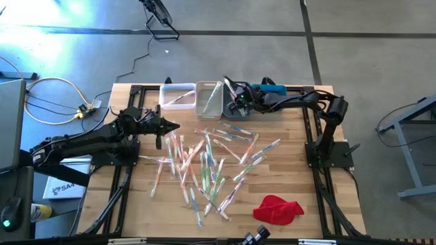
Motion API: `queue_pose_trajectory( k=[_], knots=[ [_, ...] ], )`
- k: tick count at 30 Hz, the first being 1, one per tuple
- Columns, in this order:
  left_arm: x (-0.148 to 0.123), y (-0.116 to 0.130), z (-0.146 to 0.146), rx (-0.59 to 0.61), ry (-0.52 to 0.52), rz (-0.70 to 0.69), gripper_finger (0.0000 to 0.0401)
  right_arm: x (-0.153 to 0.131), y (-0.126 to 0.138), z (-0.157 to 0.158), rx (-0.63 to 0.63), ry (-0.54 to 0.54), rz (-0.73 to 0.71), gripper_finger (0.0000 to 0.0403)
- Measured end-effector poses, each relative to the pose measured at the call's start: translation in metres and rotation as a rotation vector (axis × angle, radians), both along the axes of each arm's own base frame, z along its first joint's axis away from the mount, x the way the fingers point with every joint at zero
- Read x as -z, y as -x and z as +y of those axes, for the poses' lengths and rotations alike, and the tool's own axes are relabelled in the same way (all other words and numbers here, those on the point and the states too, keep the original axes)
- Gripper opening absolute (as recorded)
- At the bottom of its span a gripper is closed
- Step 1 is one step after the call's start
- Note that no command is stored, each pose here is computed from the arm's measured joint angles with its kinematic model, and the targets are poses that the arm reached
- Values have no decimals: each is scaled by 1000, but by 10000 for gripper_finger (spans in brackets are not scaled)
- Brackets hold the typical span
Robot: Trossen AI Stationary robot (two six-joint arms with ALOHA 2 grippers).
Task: Pick & Place Toothbrushes
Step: Put the orange toothbrush into the dark green bin, then put the blue toothbrush into the blue bin
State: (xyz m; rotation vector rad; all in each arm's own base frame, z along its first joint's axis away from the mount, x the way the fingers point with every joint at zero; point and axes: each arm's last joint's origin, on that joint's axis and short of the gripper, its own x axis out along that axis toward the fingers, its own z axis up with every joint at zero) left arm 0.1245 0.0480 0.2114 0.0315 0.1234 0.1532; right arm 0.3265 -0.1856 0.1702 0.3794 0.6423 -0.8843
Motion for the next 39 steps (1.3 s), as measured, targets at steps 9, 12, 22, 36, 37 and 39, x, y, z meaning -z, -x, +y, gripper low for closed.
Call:
queue_pose_trajectory(
  k=[9,12,22,36,37,39],
  knots=[
    [0,0,0,0,0,0,0,1,0,1,-35,-30,-4,40],
    [0,0,0,0,0,0,0,1,-1,2,-47,-40,-11,51],
    [0,0,0,0,1,0,0,0,-1,3,-39,-55,-27,128],
    [0,0,0,1,0,1,0,-64,8,37,-166,-33,-159,82],
    [0,0,0,1,1,1,0,-69,10,41,-202,-41,-165,73],
    [0,0,0,1,0,0,0,-77,14,49,-274,-60,-160,58]
  ],
)
